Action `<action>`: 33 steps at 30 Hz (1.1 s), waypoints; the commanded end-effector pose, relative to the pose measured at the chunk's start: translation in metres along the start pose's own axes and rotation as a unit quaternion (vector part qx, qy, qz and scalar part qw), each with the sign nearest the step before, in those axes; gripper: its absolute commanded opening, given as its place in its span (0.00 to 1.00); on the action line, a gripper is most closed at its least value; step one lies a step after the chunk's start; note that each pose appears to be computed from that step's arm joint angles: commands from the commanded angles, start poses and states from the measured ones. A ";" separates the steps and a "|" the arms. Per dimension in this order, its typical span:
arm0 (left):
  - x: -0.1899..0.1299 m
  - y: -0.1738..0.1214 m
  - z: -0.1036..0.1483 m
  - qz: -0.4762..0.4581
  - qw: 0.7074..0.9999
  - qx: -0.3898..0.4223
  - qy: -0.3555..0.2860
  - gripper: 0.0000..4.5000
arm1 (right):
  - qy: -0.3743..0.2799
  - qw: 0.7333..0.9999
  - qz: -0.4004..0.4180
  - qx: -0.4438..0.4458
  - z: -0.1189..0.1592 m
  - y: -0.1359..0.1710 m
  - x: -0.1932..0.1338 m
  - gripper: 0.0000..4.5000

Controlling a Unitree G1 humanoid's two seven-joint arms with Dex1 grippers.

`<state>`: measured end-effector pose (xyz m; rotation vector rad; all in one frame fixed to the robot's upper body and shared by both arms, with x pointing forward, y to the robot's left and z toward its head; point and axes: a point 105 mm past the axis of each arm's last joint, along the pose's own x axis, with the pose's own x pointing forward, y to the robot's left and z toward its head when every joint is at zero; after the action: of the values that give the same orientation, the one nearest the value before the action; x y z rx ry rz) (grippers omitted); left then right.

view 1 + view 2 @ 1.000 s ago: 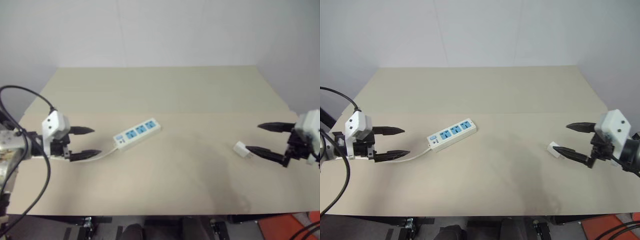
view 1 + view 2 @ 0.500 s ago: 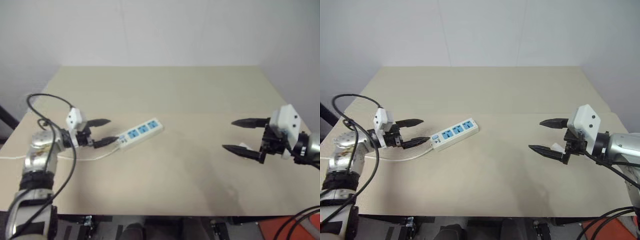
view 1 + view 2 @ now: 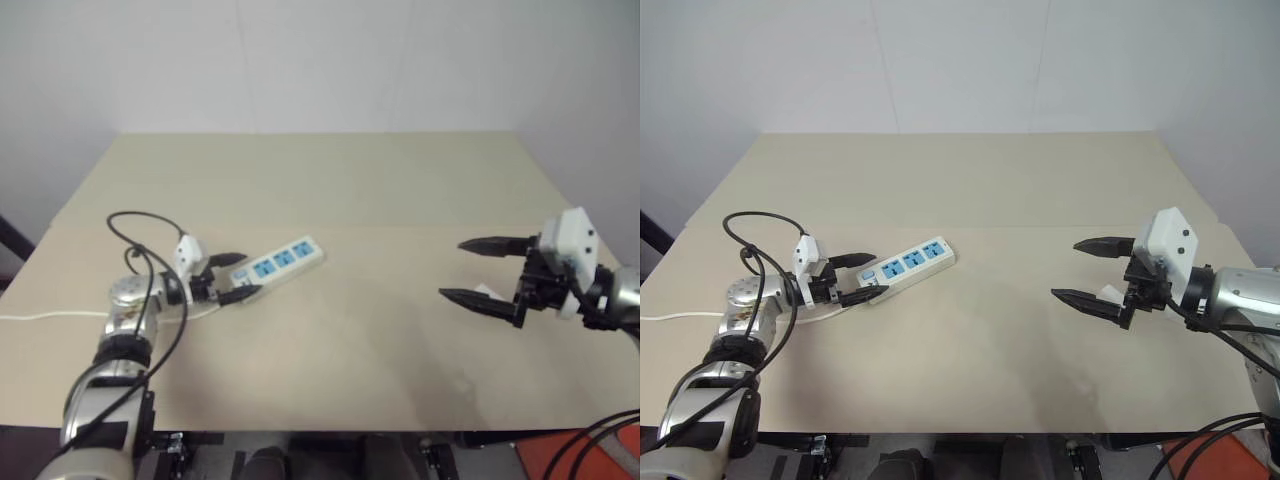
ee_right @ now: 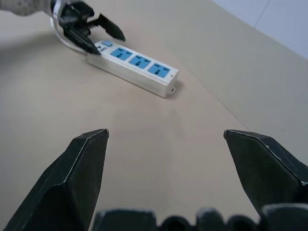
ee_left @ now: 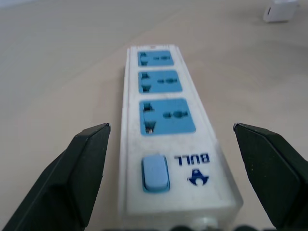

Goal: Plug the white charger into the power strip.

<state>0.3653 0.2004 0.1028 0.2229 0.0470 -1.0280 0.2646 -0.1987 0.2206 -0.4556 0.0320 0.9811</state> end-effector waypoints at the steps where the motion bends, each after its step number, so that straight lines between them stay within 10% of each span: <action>1: 0.001 0.005 0.008 0.009 0.999 0.030 -0.008 0.99 | -0.014 1.000 -0.008 -0.019 0.015 0.000 -0.007 1.00; 20: 0.000 -0.009 -0.033 0.034 0.999 -0.009 0.026 0.99 | -0.015 1.000 -0.004 -0.026 0.031 0.002 -0.013 1.00; 24: -0.001 -0.011 -0.035 0.025 0.999 -0.004 0.035 0.73 | -0.022 1.000 -0.004 -0.022 0.034 0.001 -0.012 1.00; 33: 0.007 -0.015 -0.027 -0.014 0.999 0.012 0.040 0.73 | -0.030 0.999 -0.012 -0.016 0.039 -0.003 -0.011 1.00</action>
<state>0.3620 0.1967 0.0782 0.2515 0.0661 -0.9924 0.2564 -0.1946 0.2449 -0.4245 0.0039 0.9841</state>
